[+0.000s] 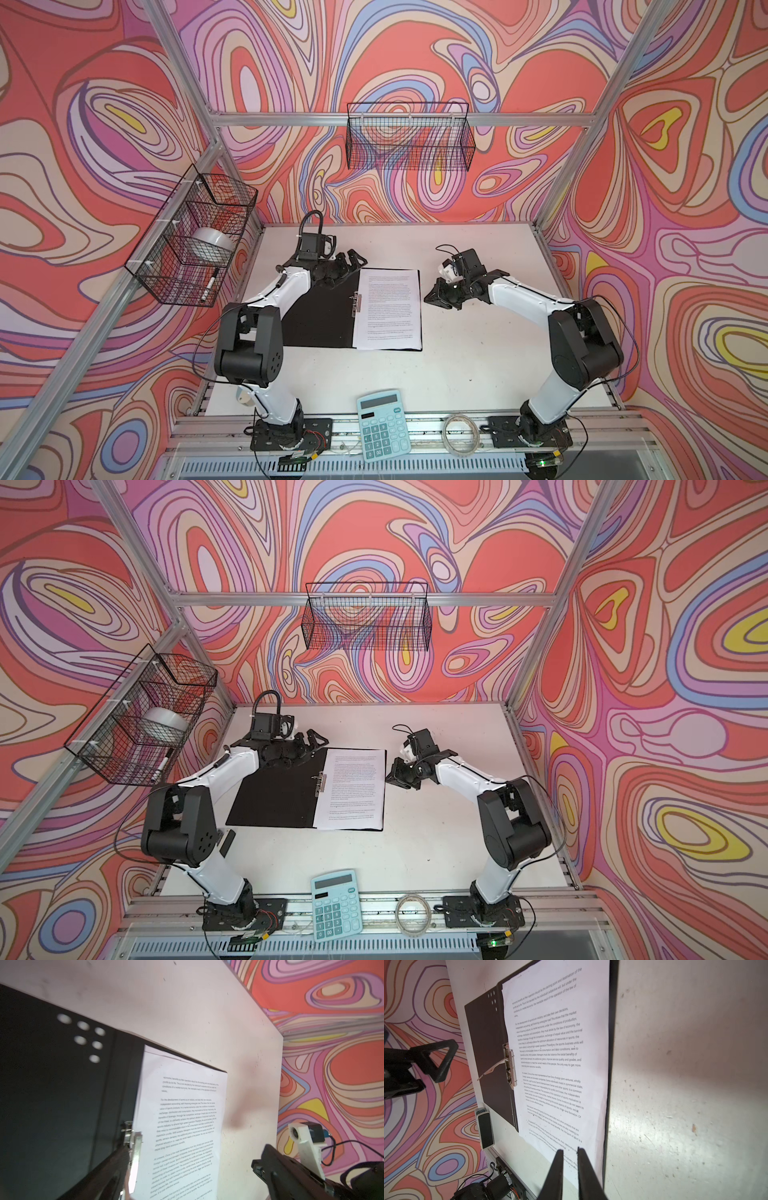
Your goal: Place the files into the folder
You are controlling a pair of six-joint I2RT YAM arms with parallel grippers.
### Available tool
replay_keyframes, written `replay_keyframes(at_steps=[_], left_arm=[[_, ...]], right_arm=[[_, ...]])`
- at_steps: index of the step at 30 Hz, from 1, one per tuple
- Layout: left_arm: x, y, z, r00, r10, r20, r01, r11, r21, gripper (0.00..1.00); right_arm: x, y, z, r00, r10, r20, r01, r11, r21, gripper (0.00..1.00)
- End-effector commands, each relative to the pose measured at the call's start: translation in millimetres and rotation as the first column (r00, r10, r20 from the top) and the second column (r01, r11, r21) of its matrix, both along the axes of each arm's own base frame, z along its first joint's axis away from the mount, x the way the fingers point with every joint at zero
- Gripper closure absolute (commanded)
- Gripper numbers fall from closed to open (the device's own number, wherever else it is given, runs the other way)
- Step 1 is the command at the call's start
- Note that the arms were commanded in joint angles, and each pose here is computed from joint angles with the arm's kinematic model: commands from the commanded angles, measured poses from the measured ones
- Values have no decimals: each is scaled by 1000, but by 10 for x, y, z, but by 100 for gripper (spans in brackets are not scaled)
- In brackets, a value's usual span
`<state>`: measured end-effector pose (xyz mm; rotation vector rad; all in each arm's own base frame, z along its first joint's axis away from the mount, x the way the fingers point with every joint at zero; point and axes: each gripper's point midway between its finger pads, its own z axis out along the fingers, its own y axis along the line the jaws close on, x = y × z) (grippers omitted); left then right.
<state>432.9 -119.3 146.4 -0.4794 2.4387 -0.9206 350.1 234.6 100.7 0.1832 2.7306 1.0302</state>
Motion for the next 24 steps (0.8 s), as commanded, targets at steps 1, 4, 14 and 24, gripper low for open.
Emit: replay_keyframes(at_steps=[1,4,14,24], left_arm=[[-177,343,-193,985,146,-96,-139,987,77,0],[-298,289,-356,975,160,-153,-158,987,24,0],[-422,171,-725,949,184,-257,-202,979,-42,0],[-448,-170,-781,957,112,-267,-130,990,-52,0]], right_arm=[[64,-28,118,999,-6,38,7,1000,-21,85],[103,-93,120,999,-26,39,28,998,-56,85],[203,-219,275,995,-69,71,73,995,-66,84],[206,-239,258,996,-65,68,70,995,-71,84]])
